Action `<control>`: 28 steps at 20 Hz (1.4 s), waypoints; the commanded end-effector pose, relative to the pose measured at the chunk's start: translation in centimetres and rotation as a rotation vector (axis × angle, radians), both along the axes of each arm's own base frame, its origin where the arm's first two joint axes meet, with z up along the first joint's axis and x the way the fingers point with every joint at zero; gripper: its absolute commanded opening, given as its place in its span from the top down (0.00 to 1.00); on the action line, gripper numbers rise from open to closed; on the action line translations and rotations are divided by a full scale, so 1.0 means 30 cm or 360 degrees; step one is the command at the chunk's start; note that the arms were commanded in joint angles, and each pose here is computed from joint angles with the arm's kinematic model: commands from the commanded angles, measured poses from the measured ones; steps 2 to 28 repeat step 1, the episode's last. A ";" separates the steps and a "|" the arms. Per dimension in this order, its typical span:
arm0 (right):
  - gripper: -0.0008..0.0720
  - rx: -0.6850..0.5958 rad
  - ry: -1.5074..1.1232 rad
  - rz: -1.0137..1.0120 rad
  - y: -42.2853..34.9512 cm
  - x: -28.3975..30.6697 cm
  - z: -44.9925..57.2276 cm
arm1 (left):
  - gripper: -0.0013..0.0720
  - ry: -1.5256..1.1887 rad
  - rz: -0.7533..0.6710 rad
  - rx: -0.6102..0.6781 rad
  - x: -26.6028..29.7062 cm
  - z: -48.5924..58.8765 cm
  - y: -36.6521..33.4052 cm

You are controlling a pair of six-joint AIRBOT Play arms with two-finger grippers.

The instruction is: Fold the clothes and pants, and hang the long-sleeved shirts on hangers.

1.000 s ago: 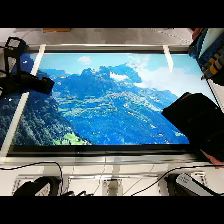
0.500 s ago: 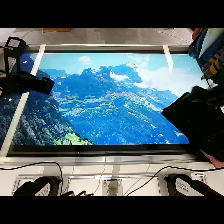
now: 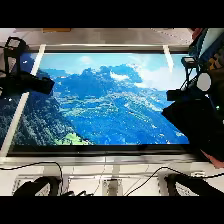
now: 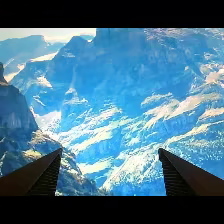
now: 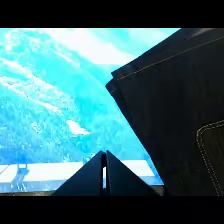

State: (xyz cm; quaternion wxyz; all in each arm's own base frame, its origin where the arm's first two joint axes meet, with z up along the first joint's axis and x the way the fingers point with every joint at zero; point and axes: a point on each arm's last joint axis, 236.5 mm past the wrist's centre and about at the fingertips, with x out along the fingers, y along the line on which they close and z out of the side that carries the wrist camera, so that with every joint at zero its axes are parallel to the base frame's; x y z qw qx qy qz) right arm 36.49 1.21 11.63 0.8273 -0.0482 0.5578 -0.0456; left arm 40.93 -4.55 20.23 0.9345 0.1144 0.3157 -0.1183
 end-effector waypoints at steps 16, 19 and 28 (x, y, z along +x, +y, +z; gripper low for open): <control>0.94 -0.0020 0.0010 0.0018 0.015 -0.007 -0.001 | 0.04 -0.0003 0.0002 0.0000 0.000 0.003 0.002; 0.94 -0.0020 0.0010 0.0018 0.015 -0.007 -0.001 | 0.04 -0.0003 0.0002 0.0000 0.000 0.003 0.002; 0.94 -0.0020 0.0010 0.0018 0.015 -0.007 -0.001 | 0.04 -0.0003 0.0002 0.0000 0.000 0.003 0.002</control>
